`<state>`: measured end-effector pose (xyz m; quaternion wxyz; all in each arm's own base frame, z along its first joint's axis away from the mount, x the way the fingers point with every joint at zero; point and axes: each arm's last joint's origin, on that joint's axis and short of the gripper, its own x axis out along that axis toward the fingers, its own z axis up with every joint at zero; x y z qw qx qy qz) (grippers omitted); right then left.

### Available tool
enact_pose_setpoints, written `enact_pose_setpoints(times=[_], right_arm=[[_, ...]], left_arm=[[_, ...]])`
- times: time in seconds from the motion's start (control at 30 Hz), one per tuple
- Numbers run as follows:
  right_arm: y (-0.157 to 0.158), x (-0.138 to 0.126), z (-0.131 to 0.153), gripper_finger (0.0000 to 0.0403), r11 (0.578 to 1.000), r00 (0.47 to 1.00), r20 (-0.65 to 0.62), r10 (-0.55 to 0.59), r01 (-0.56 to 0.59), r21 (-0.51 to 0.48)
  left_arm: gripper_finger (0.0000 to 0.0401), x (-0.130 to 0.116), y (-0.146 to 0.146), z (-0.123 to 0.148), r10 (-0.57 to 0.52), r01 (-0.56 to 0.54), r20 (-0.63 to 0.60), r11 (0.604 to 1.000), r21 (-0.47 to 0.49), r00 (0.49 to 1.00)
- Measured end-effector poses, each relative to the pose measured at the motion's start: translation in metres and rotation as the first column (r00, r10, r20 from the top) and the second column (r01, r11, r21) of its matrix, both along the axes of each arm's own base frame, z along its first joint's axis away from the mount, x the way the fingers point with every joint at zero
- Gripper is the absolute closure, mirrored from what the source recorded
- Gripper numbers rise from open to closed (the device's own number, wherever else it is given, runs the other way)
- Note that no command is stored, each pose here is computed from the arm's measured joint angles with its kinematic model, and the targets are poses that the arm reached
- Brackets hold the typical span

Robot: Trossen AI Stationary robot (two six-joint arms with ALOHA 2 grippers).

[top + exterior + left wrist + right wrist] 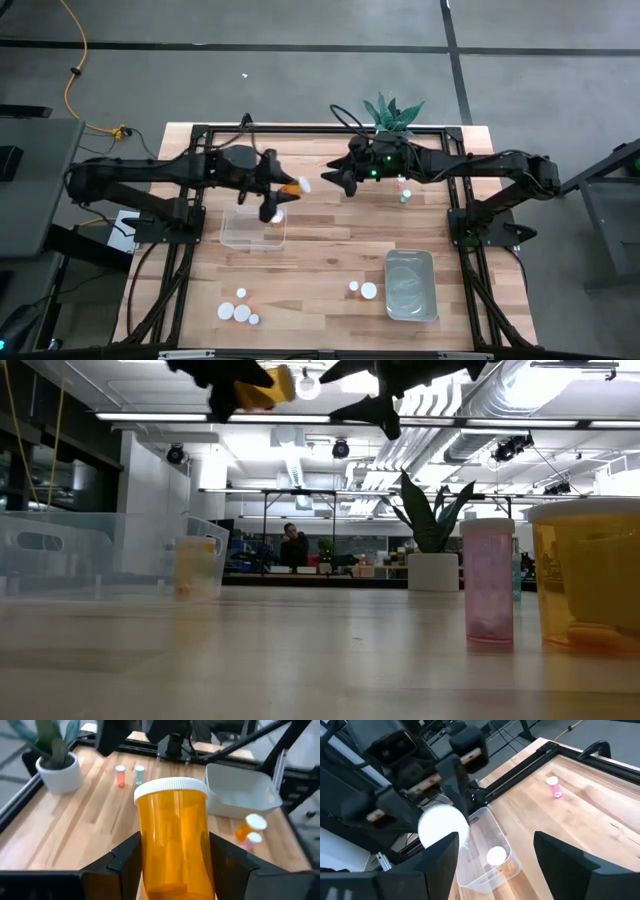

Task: Pick and place medicine bottles into bin by pill shape (circle, oval)
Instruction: Put the large orange pill bottle into the transparent bin

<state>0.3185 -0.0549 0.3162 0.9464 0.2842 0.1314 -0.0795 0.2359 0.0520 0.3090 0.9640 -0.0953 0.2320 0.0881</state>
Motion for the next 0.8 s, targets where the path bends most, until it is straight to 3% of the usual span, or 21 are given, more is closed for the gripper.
enact_pose_setpoints(times=[0.2, 0.33, 0.47, 0.63, 0.8], right_arm=[[-0.003, 0.000, 0.000, 0.0151, 1.000, 1.000, 0.000, -0.002, 0.002, -0.009], [-0.002, 0.000, 0.000, 0.0151, 1.000, 1.000, -0.002, 0.001, -0.001, -0.016], [-0.002, 0.000, 0.000, 0.0151, 1.000, 1.000, -0.002, 0.004, -0.004, -0.021], [-0.002, 0.000, 0.000, 0.0151, 1.000, 1.000, -0.001, 0.005, -0.005, -0.020], [-0.003, 0.000, 0.000, 0.0151, 1.000, 1.000, -0.002, -0.016, 0.016, -0.027]], left_arm=[[0.0224, -0.042, -0.022, -0.027, 0.116, -0.094, 0.134, 0.983, -0.157, 0.984], [0.0224, -0.065, -0.042, -0.060, 0.216, -0.136, 0.287, 0.953, -0.272, 0.933], [0.0224, -0.080, -0.058, -0.098, 0.301, -0.178, 0.352, 0.923, -0.340, 0.887], [0.0224, -0.090, -0.074, -0.132, 0.354, -0.249, 0.311, 0.910, -0.331, 0.882], [0.0224, -0.098, -0.082, -0.156, 0.403, -0.349, 0.253, 0.908, -0.231, 0.880]])
